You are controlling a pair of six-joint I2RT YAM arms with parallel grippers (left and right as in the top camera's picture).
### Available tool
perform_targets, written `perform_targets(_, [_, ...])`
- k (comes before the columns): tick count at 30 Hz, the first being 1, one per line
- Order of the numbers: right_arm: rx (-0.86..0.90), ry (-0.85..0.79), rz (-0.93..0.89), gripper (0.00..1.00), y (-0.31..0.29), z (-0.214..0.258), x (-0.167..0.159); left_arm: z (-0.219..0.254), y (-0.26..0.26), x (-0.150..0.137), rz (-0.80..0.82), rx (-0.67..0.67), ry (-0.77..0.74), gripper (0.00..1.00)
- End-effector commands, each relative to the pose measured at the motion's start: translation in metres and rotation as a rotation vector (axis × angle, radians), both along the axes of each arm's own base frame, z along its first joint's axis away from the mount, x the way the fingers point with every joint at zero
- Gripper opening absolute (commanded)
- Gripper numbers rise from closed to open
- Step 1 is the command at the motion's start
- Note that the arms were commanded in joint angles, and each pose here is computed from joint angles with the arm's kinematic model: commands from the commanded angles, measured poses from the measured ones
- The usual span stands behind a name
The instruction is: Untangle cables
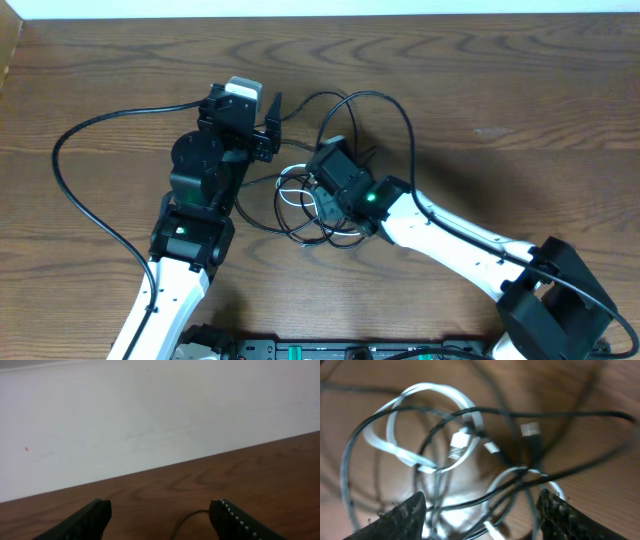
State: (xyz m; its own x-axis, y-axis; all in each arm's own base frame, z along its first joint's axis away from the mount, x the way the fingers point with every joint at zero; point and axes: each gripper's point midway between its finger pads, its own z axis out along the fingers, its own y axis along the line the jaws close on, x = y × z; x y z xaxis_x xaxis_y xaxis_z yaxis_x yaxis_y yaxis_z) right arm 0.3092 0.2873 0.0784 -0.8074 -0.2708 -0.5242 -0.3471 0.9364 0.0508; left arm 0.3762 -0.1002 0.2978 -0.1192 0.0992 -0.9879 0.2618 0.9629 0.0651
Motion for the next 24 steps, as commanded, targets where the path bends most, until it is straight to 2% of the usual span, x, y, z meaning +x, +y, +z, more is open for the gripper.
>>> perform_targets(1, [0.001,-0.046,-0.186,0.67,-0.024,0.004,0.02,0.008,0.006,0.001,0.026,0.007,-0.022,0.68])
perform_targets(9, [0.031,-0.039,-0.26,0.67,-0.034,-0.013,0.044,-0.003,0.005,0.003,0.026,0.018,0.016,0.68])
perform_targets(13, [0.095,-0.023,-0.342,0.58,-0.031,-0.019,0.049,-0.005,0.005,0.004,0.025,0.019,0.023,0.68])
perform_targets(18, [0.129,0.006,-0.422,0.3,-0.031,-0.03,0.049,-0.005,0.002,0.003,0.006,0.016,0.023,0.68])
perform_targets(21, [0.121,0.01,-0.421,0.02,-0.032,-0.032,0.048,-0.006,0.002,0.003,0.006,0.016,0.023,0.68])
perform_targets(24, [0.122,0.013,-0.412,0.01,-0.031,-0.03,0.047,-0.006,0.0,0.003,-0.002,0.014,0.024,0.68])
